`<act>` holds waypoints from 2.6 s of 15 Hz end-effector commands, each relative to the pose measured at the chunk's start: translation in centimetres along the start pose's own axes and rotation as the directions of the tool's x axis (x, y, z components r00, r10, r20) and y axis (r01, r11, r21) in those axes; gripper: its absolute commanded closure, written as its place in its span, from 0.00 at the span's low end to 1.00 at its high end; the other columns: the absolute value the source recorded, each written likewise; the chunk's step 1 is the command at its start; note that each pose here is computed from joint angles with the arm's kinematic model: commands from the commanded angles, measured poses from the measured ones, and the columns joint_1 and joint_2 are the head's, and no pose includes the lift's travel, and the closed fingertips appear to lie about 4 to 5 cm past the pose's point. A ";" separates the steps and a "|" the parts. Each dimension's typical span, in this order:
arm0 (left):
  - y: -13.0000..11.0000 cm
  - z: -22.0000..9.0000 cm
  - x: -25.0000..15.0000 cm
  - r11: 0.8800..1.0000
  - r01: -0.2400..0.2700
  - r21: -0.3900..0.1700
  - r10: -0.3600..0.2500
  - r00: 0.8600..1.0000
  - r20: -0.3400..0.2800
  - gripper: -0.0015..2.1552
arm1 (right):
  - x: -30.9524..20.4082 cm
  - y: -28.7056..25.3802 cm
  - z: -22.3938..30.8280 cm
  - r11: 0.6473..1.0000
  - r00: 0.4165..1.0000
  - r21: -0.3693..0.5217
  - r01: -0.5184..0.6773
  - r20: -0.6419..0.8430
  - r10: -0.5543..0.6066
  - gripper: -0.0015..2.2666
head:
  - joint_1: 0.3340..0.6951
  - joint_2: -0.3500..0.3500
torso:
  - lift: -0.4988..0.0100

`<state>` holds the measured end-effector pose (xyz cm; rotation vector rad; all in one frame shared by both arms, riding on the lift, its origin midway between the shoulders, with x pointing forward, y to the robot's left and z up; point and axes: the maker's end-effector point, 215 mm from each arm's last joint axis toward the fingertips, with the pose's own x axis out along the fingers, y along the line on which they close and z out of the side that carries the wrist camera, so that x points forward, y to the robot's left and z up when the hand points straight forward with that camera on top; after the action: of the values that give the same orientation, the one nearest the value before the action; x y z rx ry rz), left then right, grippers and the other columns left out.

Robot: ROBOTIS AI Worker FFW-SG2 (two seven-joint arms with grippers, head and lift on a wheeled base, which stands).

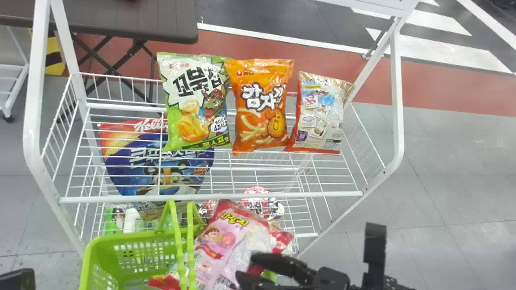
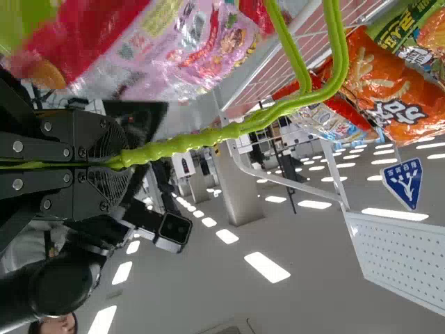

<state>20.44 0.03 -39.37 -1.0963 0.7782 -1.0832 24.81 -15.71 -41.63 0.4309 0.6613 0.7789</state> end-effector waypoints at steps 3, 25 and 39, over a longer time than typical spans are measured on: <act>0.2 0.1 0.3 1.000 -0.015 0.011 0.015 1.000 -0.007 0.51 | -2.7 0.4 2.1 0.991 0.999 0.127 -0.032 0.046 0.026 0.02 | 1.00 0.00 | 0.98; 1.1 0.7 0.9 1.000 -0.013 -0.012 0.013 0.998 -0.057 0.51 | 20.5 -5.4 20.7 0.872 0.949 -0.416 0.257 0.278 -0.147 0.04 | 1.00 0.24 | 0.98; 1.3 0.9 -0.5 0.998 0.023 -0.058 -0.027 0.998 -0.062 0.51 | 23.1 -12.3 22.3 0.607 0.746 -0.434 0.665 0.359 -0.561 0.16 | 1.00 0.35 | 0.98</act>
<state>21.57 0.88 -40.31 -1.1261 0.8486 -1.1255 58.13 -8.38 -41.49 -0.2714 0.3284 0.2174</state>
